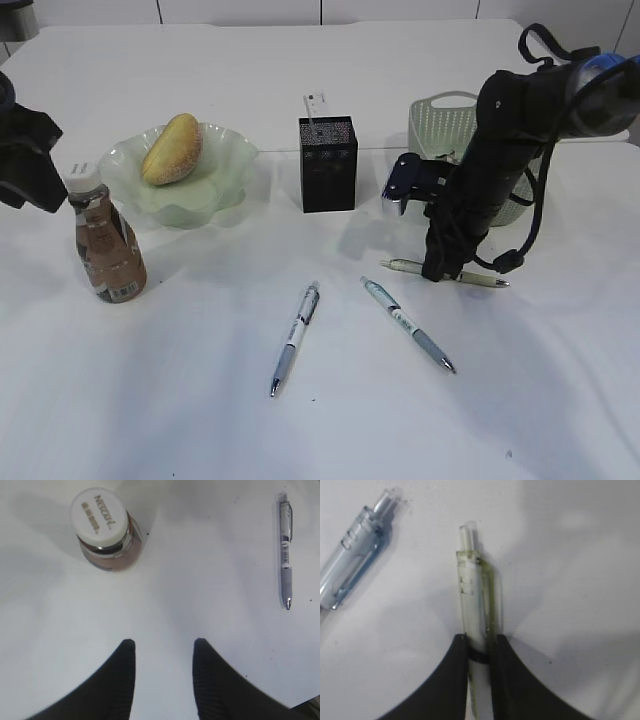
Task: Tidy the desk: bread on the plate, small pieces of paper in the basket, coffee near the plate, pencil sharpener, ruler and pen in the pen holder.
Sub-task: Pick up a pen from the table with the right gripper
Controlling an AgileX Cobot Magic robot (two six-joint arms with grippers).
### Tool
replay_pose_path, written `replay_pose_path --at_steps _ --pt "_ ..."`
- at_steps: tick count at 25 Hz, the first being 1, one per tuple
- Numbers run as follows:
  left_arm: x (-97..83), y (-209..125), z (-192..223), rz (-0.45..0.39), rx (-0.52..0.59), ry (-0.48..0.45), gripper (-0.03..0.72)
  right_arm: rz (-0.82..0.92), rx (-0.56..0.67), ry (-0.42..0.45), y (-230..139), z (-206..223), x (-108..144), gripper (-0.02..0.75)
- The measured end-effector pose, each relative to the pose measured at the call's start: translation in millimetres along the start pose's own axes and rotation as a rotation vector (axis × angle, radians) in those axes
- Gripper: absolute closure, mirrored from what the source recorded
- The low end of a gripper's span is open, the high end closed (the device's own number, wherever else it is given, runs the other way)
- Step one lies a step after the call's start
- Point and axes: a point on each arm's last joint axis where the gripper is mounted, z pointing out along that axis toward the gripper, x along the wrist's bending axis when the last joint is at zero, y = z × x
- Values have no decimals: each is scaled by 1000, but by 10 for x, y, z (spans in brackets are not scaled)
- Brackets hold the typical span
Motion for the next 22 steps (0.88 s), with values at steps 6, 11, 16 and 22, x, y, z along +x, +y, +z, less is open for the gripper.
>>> replay_pose_path --at_steps 6,11,16,22 --pt "-3 0 0 -2 0 -3 421 35 -35 28 24 -3 18 645" --pt "-6 1 0 -4 -1 -7 421 67 -88 60 111 -76 11 647" --pt "-6 1 0 -4 -1 -7 421 96 -181 65 267 -242 -48 647" --pt "-6 1 0 -4 -1 -7 421 133 -323 56 472 -471 -126 647"
